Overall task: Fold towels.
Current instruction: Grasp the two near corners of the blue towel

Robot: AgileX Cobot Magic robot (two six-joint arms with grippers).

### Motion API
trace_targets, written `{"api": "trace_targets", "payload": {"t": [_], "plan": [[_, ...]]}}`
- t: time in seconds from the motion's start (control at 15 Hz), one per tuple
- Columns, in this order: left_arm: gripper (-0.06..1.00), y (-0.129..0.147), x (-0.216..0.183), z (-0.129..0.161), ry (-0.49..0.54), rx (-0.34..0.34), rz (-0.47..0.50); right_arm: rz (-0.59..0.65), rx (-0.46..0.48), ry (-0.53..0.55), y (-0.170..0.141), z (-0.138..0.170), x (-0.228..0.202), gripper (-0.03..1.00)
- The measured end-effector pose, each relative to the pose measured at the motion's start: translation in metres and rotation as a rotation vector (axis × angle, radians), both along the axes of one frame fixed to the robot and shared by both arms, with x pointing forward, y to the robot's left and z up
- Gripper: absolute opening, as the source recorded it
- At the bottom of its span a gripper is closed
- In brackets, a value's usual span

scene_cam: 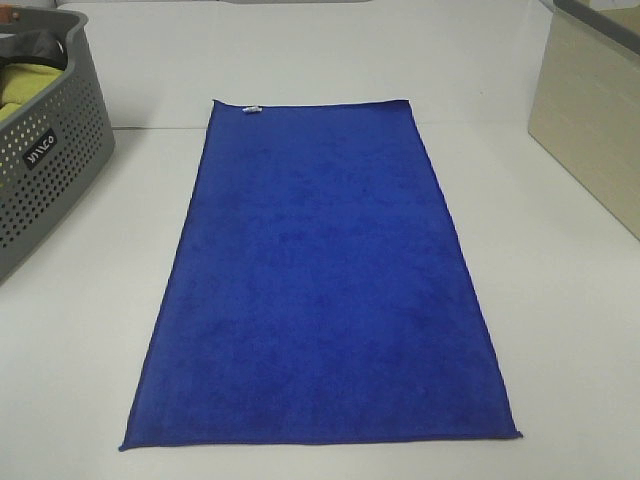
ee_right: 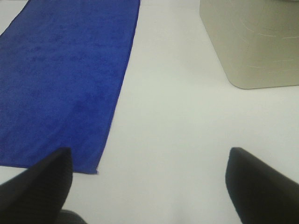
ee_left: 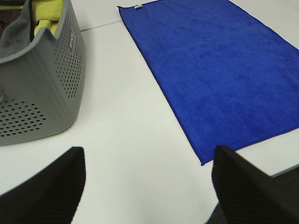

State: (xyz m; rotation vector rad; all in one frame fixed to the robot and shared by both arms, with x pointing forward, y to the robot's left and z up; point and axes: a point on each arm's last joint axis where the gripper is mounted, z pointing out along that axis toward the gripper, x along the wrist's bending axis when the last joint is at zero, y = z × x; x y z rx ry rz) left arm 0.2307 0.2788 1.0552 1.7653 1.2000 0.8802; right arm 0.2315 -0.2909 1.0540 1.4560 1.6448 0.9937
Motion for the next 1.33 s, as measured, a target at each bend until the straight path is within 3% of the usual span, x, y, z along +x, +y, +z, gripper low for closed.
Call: {"api": "trace_targets", "payload": {"t": [1.33], "plan": [[0.72,0.0000,0.0000,0.0000,0.000,0.000,0.000,0.000,0.000,0.000,0.0000,0.0000,0.0000,0.84]]}}
